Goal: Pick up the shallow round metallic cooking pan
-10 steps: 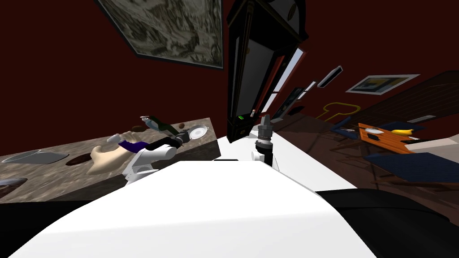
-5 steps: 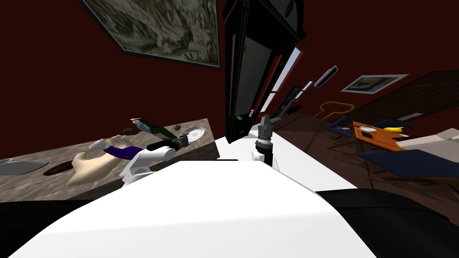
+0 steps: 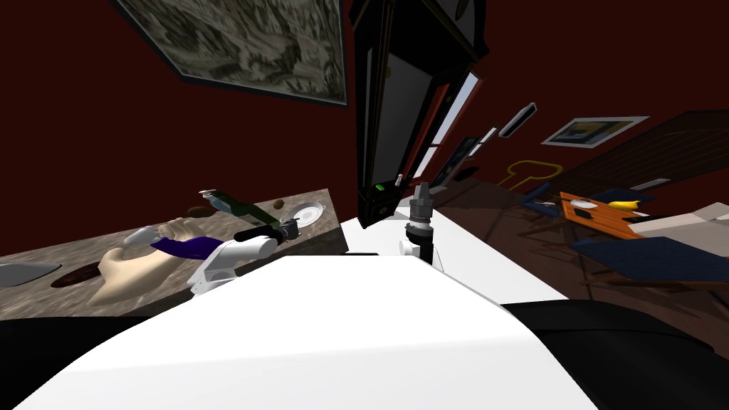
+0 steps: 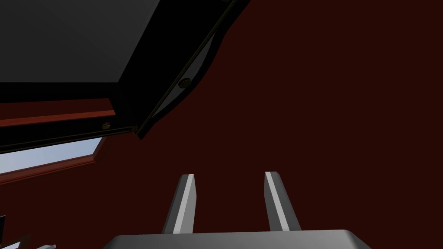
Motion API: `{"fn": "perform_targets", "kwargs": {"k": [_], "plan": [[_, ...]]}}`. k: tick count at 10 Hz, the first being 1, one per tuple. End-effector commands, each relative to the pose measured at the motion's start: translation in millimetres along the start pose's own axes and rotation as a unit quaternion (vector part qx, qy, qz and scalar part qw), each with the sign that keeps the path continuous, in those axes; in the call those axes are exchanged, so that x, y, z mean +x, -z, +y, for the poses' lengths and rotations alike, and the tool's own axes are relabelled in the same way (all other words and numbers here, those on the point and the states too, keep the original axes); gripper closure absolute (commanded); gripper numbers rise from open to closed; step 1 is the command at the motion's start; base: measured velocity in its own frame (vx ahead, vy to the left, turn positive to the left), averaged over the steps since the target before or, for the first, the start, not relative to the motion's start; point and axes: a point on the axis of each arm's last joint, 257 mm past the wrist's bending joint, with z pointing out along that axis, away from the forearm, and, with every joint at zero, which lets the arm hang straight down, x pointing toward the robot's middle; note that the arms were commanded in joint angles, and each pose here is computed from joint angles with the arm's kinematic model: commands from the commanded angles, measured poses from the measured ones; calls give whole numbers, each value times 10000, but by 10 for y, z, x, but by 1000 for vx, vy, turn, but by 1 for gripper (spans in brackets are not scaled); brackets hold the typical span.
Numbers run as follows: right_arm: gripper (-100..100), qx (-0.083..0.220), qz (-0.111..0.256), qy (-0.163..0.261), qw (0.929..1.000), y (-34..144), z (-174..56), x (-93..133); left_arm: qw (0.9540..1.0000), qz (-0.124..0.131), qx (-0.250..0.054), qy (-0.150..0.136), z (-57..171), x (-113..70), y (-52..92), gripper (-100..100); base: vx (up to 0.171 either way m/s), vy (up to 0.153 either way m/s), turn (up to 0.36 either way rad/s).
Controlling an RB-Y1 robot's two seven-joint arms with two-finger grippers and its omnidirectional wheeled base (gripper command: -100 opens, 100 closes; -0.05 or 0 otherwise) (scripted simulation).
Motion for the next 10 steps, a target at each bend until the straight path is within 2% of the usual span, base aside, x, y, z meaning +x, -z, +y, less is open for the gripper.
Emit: {"fn": "perform_targets", "kwargs": {"k": [1, 3, 4, 5, 9, 10], "plan": [[0, 0, 0, 0, 10000, 0, 0, 0, 10000, -17, 2, 20, 25, -17, -65, -100, 16, 4, -35], [0, 0, 0, 0, 10000, 0, 0, 0, 10000, -37, 4, 41, 58, -35, -145, -100, 24, 12, -37], [0, 0, 0, 0, 10000, 0, 0, 0, 10000, -31, -4, 36, 44, -22, -117, -100, 0, 0, 0], [0, 0, 0, 0, 10000, 0, 0, 0, 10000, -31, 3, 35, 43, -22, -122, 100, 0, 0, 0], [0, 0, 0, 0, 10000, 0, 0, 0, 10000, -30, -6, 48, 50, -22, -123, 100, 0, 0, 0], [0, 0, 0, 0, 10000, 0, 0, 0, 10000, -30, -11, 50, 54, -22, -124, 0, 0, 0, 0]]}}
